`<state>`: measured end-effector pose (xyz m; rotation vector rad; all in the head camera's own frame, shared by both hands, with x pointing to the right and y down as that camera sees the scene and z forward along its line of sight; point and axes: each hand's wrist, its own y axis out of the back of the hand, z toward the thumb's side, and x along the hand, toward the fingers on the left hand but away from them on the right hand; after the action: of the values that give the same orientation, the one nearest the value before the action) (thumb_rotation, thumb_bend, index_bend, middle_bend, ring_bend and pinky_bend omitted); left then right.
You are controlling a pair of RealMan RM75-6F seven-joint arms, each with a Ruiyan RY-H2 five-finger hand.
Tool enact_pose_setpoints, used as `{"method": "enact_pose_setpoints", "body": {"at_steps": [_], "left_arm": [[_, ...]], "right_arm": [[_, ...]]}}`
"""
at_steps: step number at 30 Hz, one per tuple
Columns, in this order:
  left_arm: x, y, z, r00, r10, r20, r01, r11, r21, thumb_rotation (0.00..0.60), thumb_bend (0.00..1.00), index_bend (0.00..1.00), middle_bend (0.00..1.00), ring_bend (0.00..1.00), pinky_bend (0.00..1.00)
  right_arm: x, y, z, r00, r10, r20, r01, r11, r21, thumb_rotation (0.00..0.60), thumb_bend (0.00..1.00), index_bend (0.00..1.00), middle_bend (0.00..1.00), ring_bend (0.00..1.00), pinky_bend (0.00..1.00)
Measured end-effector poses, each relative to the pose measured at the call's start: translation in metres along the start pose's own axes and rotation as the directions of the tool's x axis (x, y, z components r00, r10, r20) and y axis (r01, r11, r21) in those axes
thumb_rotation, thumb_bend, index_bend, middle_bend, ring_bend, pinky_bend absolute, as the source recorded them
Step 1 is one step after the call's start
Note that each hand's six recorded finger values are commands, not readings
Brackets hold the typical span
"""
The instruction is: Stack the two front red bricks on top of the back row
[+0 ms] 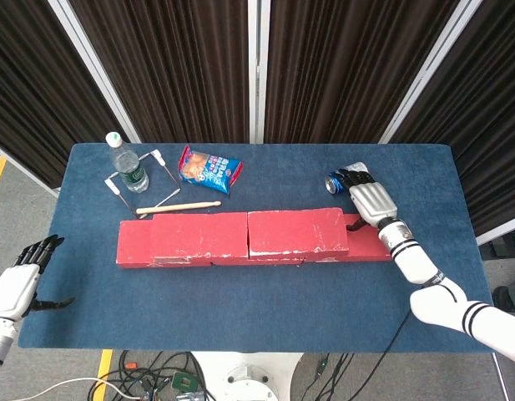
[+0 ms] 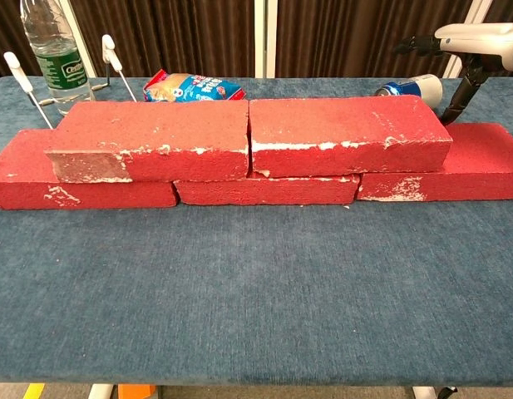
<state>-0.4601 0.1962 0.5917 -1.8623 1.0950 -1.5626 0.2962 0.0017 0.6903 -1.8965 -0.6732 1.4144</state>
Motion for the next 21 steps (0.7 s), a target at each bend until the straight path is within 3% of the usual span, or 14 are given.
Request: {"method": "enact_pose_setpoints", "body": {"at_steps": [21], "left_arm": [[-0.0001,-0.0010,-0.0001,1.000,-0.005,0.000,0.005,1.000,-0.002,0.600,0.05,0.01,0.00,0.00,0.00]], "right_arm": [[0.0026,0.0019,0.0034,1.000,0.003,-0.005,-0.003,1.000,-0.013,0.600,0.00,0.00,0.00,0.00,0.00]]}}
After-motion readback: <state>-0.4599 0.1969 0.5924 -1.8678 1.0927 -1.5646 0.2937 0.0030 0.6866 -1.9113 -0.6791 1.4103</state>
